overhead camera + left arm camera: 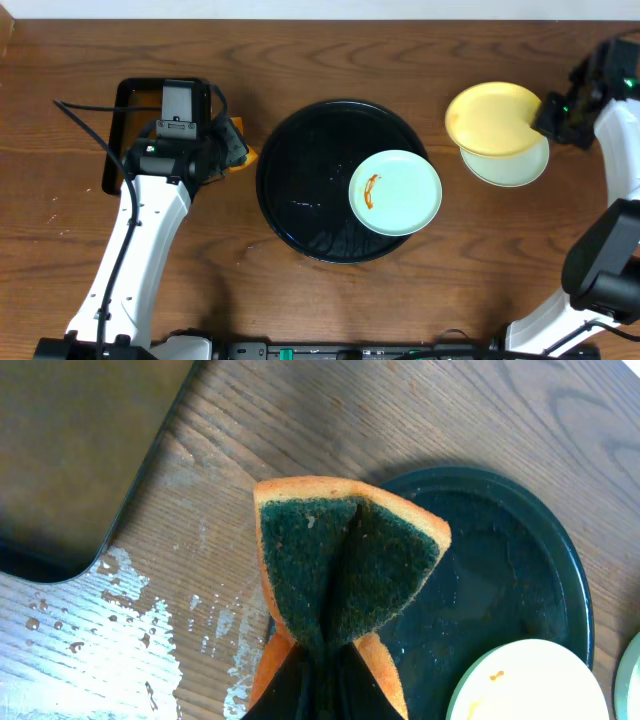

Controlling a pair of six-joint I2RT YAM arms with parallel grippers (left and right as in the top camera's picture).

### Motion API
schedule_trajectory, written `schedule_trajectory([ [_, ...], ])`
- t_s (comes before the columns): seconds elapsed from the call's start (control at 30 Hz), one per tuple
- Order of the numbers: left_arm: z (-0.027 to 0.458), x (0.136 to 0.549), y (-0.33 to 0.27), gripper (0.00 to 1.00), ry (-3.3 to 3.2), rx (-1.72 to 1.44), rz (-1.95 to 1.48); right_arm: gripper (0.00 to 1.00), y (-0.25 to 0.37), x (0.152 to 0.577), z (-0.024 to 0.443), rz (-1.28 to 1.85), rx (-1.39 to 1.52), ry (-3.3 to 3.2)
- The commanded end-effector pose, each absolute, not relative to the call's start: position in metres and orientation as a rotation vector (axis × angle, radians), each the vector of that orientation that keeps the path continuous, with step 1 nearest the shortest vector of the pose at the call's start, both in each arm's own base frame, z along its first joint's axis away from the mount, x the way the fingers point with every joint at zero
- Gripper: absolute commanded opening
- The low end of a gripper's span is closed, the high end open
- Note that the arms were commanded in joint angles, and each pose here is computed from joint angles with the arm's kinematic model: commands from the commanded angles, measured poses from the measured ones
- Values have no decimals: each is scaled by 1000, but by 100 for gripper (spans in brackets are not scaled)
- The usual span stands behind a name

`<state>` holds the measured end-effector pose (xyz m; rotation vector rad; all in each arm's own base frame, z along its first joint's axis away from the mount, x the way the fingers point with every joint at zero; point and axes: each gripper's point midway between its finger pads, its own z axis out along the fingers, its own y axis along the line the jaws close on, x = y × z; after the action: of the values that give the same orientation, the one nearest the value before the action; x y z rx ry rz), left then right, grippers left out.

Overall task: Clean dirty plates on tray and stack at the side
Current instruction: 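Lift the yellow plate right and stack it on the green plate, then move the right gripper to the remaining green plate rim and grip it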

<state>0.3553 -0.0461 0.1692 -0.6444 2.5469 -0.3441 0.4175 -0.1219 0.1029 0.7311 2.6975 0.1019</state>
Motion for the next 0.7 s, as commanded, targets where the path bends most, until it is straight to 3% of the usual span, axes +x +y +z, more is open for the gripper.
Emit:
schedule_trajectory([
  [0.0,165,355,-45,8,2559,-654,-340,1,-131,408,94,129,838,2669],
  [0.07,165,355,-45,8,2557,-653,-341,5,-136,404,88,127,869,2667],
  [0.17,165,355,-45,8,2557,-653,-341,42,-136,403,87,129,876,2663],
  [0.2,165,355,-45,8,2557,-653,-341,48,-136,404,87,132,874,2663],
  [0.4,165,355,-45,8,2557,-653,-341,58,-116,401,90,274,862,2696],
  [0.57,165,355,-45,8,2557,-653,-341,73,-40,394,117,863,649,2715],
  [0.67,165,355,-45,8,2557,-653,-341,73,-4,377,132,1121,507,2716],
])
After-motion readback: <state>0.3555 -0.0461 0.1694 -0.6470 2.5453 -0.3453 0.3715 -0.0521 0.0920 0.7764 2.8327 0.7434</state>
